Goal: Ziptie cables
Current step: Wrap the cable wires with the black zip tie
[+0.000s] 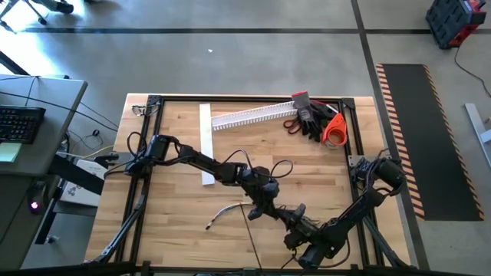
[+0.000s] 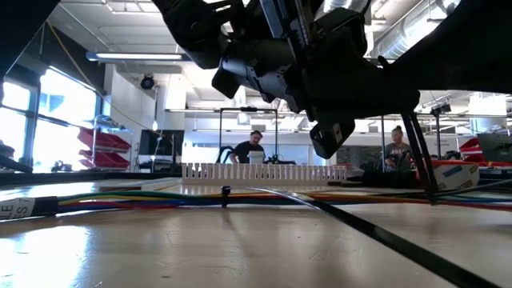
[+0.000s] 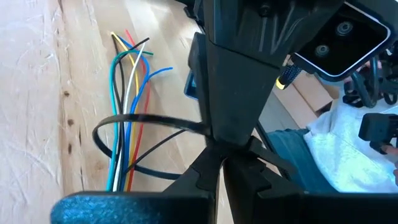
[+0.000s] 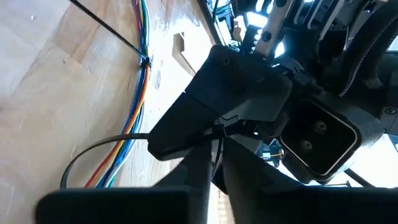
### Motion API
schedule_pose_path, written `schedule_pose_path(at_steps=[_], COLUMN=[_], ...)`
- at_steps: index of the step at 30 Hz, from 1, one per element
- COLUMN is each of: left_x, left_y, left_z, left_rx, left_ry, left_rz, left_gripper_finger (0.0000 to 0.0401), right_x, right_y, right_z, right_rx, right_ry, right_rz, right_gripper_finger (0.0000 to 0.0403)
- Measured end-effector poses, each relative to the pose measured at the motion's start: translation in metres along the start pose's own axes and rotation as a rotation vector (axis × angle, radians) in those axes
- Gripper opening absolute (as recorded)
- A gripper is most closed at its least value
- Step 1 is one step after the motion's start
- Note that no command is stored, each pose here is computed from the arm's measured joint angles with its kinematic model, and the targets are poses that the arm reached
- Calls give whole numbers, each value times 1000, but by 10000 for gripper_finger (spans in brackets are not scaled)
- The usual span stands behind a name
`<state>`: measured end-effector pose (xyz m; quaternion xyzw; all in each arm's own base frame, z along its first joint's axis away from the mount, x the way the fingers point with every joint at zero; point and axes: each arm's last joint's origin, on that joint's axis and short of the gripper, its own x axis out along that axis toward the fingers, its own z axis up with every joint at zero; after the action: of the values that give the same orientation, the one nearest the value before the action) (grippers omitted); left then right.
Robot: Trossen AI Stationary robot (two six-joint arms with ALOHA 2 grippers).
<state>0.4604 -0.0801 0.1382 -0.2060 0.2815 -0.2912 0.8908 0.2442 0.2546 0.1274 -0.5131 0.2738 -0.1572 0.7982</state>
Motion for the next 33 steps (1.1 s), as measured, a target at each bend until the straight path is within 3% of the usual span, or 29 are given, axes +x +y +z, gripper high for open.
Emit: schedule_pose_path(at_steps=[6,10,18,26,33], left_x=[1,1,1,1,1], left_y=[-1,-1,-1,-1,-1], left_z=[-1,-1,-1,-2,-2], left_rx=[5,4,13,15,20], left_ry=[6,5,4,9,10], left_rz=[8,16,18,16,16], left_gripper_finger=[0,0,0,0,0], right_x=[0,0,-2,8,21], right_y=[0,0,1,-5,-8], right_z=[-2,-5,-20,-29,-32], right_rx=[9,24,93,206,269], right_ry=[6,21,106,177,253], right_rz=[3,9,104,70,113], right_gripper_finger=[109,136,140,140,140])
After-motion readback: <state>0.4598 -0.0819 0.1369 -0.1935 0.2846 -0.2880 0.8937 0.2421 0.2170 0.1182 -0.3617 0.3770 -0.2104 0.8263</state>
